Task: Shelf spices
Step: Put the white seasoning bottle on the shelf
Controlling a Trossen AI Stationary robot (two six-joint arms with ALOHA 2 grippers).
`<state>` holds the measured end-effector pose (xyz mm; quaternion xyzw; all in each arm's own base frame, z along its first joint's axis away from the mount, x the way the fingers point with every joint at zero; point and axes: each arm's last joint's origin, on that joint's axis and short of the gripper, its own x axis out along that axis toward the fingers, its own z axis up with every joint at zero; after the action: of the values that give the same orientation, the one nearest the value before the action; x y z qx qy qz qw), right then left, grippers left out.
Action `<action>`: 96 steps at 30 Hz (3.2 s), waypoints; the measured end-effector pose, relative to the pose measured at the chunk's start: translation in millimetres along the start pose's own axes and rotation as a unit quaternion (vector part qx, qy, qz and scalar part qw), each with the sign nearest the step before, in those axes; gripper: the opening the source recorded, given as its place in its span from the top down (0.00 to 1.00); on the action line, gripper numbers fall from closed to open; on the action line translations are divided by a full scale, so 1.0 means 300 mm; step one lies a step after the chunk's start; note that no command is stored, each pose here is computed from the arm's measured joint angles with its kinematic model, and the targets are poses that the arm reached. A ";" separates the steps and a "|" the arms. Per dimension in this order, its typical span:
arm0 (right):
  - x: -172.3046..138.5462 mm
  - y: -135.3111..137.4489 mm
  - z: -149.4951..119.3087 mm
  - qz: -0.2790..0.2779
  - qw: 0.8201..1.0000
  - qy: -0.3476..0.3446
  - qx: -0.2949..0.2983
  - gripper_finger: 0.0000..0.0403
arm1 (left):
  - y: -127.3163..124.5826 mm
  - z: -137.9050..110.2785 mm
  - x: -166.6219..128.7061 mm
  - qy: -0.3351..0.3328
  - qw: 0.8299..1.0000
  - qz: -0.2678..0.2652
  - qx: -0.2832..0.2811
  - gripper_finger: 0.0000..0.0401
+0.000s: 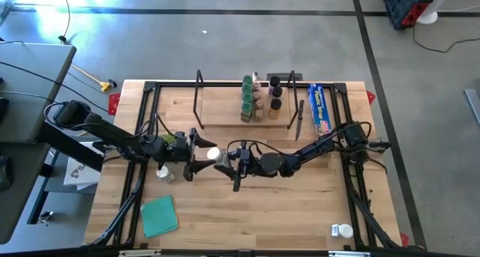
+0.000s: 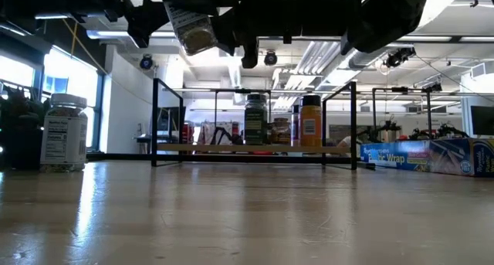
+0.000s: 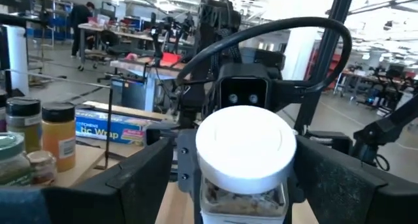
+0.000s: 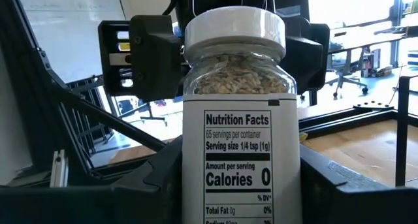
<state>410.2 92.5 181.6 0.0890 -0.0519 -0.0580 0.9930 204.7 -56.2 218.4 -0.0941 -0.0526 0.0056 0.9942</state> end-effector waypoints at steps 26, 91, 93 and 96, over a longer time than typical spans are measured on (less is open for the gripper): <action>-0.026 -0.015 -0.025 -0.037 0.988 0.146 -0.030 0.34 | -0.010 0.095 0.081 0.074 0.995 -0.008 0.063 0.52; -0.190 0.113 -0.005 -0.201 0.953 0.214 -0.077 0.34 | 1.011 0.108 0.162 0.269 0.939 0.163 0.137 0.39; -0.190 0.114 -0.005 -0.201 0.953 0.214 -0.077 0.34 | 1.012 0.108 0.161 0.273 0.937 0.171 0.137 0.35; -0.190 0.114 -0.005 -0.201 0.954 0.214 -0.070 0.34 | 1.009 0.114 0.154 0.281 0.929 0.194 0.141 0.31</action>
<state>357.8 133.3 181.0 0.0382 0.1844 -0.2392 0.9525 246.7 248.6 199.8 0.0410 0.2499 0.1790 0.9507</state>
